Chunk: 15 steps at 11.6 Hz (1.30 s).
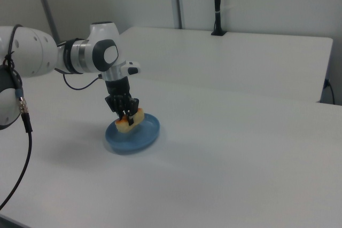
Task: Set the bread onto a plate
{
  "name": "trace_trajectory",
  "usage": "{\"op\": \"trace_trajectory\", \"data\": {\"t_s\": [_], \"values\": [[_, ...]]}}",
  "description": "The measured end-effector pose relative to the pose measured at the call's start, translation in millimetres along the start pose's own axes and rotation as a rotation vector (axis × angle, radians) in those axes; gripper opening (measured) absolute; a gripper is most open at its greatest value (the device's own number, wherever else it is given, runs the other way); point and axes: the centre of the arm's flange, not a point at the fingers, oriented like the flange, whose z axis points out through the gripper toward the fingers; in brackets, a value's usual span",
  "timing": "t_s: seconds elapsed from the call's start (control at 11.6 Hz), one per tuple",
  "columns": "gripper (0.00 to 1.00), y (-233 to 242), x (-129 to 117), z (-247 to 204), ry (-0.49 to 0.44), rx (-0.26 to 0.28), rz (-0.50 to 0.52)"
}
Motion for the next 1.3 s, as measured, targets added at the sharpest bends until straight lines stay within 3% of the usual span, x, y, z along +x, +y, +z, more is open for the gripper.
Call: {"op": "trace_trajectory", "data": {"t_s": [0.09,0.35,0.78,0.86,1.04,1.3], "values": [[0.38,-0.2,-0.6,1.8,-0.003,-0.002,-0.001],[0.80,-0.1,-0.7,1.6,-0.002,-0.002,-0.001],[0.88,1.3,-1.4,-9.7,0.016,-0.002,0.007],[0.95,3.4,-3.2,-25.7,0.038,-0.003,0.018],[1.00,13.1,-17.5,-78.8,0.042,-0.018,0.039],[1.00,32.9,-56.8,-176.5,0.077,-0.034,0.055]]}}
